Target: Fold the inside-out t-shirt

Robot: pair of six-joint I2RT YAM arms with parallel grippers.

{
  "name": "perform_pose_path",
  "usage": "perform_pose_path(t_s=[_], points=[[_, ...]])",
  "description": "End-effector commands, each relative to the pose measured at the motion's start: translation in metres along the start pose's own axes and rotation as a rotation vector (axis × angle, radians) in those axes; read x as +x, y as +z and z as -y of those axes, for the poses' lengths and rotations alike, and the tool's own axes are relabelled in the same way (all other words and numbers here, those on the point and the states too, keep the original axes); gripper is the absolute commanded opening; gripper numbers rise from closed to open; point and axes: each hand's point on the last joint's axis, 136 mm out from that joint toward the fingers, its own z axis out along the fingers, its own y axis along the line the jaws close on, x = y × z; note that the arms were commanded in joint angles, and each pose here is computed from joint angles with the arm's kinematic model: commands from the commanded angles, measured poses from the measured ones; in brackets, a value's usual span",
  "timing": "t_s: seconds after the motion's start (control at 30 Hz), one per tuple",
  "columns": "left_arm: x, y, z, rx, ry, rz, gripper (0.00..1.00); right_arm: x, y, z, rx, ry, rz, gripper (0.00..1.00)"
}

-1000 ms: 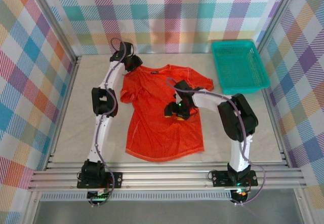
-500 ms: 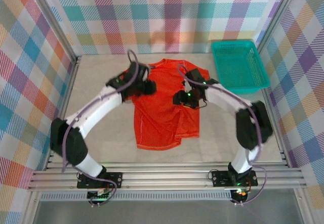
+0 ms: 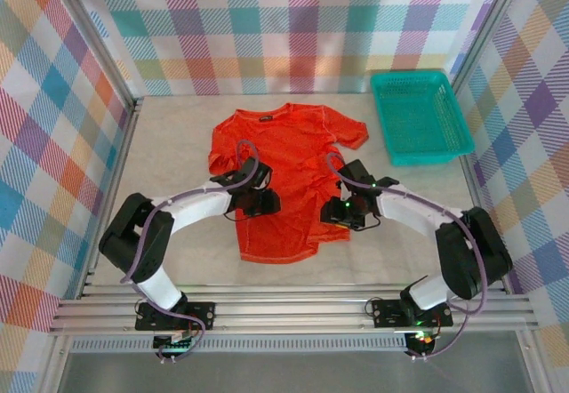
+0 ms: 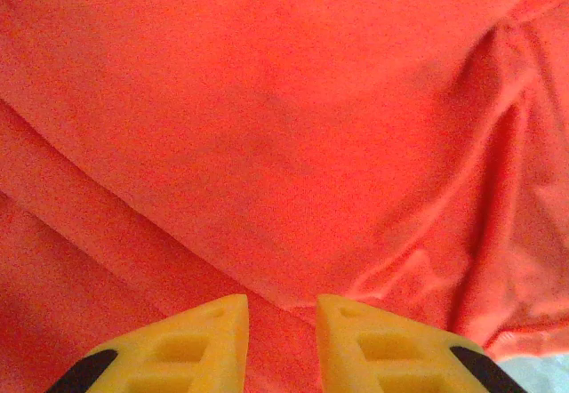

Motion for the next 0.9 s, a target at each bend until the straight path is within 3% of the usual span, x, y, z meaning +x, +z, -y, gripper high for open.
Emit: perform_pose_path(t_s=[0.0,0.2,0.43,0.57,0.7,0.87], points=[[0.012,0.012,-0.035,-0.143,-0.048,-0.036,0.25,-0.002,0.019,0.010,0.015,0.036,-0.010,0.47],[0.014,0.006,-0.092,-0.303,-0.083,-0.051,0.25,0.002,0.025,0.058,0.145,0.096,-0.036,0.46],[-0.007,-0.017,-0.110,-0.397,-0.101,0.019,0.25,-0.022,0.010,0.074,0.226,0.084,0.009,0.44],[-0.016,-0.025,-0.082,-0.325,-0.092,0.032,0.26,-0.024,-0.010,0.044,0.155,0.058,0.013,0.43],[-0.019,-0.041,-0.045,-0.260,-0.041,0.071,0.27,-0.003,-0.030,0.014,0.102,0.026,0.037,0.43],[-0.024,-0.056,-0.029,-0.206,-0.040,0.108,0.27,0.025,-0.030,0.023,0.119,0.155,0.035,0.38]])
